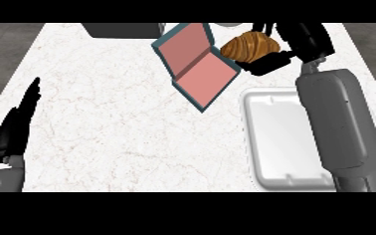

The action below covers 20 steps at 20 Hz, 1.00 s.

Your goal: Pick the croissant from the tray and place it in the cardboard box

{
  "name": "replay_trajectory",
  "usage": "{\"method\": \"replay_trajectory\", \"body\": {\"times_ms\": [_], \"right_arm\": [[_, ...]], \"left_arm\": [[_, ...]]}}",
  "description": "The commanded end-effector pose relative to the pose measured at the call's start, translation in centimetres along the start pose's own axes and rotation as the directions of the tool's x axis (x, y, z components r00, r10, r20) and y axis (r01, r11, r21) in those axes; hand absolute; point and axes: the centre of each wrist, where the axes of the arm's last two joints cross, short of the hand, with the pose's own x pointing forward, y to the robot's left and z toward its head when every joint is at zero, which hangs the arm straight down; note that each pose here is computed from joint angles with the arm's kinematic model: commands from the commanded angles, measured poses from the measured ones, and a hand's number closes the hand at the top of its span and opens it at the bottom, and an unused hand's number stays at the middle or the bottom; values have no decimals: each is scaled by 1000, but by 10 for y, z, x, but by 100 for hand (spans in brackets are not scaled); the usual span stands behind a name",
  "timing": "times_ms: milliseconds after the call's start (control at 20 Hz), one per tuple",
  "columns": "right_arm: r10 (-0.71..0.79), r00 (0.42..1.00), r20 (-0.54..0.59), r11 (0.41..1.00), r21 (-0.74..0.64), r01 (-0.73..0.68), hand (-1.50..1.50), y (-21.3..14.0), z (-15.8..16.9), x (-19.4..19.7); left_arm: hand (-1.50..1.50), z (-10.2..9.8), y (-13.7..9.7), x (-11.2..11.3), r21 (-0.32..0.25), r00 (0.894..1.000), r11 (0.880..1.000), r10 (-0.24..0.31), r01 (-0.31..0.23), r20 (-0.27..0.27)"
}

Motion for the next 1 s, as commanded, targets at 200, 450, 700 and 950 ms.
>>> {"method": "replay_trajectory", "body": {"times_ms": [200,450,700,950], "right_arm": [[-159,986,-47,987,20,160,150,16,-56,59],[-207,970,-125,976,39,214,150,29,-88,60],[-186,971,-148,981,37,193,150,59,-98,67],[-95,979,-182,992,61,107,150,86,-98,81]], "left_arm": [[0,-5,-7,-4,6,1000,1000,5,-5,3],[0,2,-7,13,-9,1000,1000,7,-7,18],[0,0,-17,7,-38,999,999,0,2,45],[0,-17,-24,30,-41,999,999,6,-4,53]]}}
